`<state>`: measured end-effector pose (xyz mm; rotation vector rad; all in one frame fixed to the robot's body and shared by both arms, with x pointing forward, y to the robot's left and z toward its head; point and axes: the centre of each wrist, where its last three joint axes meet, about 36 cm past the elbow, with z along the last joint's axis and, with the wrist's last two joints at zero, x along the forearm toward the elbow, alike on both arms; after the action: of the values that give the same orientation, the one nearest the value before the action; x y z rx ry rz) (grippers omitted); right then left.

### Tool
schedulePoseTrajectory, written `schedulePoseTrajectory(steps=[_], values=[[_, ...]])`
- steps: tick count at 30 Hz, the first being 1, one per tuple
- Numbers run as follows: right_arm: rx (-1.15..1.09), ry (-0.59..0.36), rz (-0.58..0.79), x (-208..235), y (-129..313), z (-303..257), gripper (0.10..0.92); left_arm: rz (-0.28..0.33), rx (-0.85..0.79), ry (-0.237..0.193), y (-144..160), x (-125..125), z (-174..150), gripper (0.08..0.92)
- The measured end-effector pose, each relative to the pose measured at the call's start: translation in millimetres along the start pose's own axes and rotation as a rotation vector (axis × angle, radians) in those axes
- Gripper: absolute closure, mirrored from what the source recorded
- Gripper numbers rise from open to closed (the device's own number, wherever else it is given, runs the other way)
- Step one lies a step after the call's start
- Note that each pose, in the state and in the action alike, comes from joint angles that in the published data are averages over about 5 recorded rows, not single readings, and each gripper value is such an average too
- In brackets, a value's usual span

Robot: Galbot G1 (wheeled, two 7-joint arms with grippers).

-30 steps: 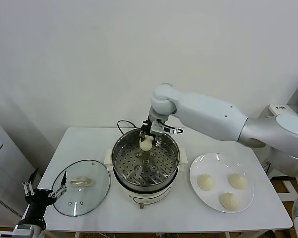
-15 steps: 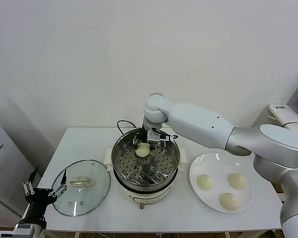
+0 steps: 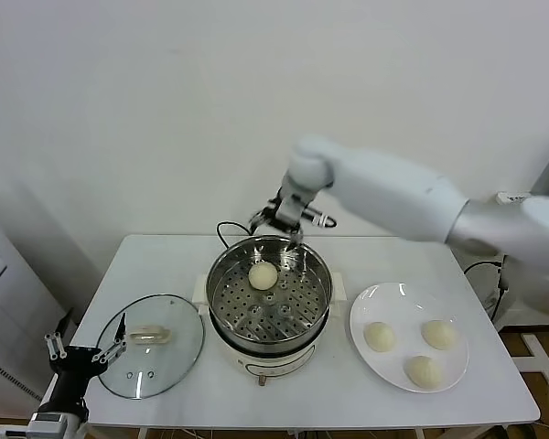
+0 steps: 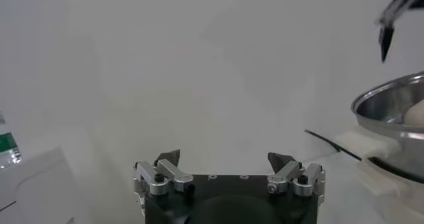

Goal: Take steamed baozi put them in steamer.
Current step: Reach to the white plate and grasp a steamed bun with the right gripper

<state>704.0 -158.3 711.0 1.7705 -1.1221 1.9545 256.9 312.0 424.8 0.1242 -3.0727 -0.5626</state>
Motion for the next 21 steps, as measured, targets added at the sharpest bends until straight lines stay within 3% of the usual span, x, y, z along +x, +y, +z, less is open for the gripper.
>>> schedulePoseTrajectory(steps=[8, 21], values=[[-0.377, 0.023, -0.013, 15, 88, 70, 0.200, 0.004, -0.002, -0.018, -5, 0, -3, 0.177], [-0.585, 0.006, -0.113, -64, 223, 87, 0.200, 0.005, -0.015, -0.012, -12, 6, -3, 0.177]])
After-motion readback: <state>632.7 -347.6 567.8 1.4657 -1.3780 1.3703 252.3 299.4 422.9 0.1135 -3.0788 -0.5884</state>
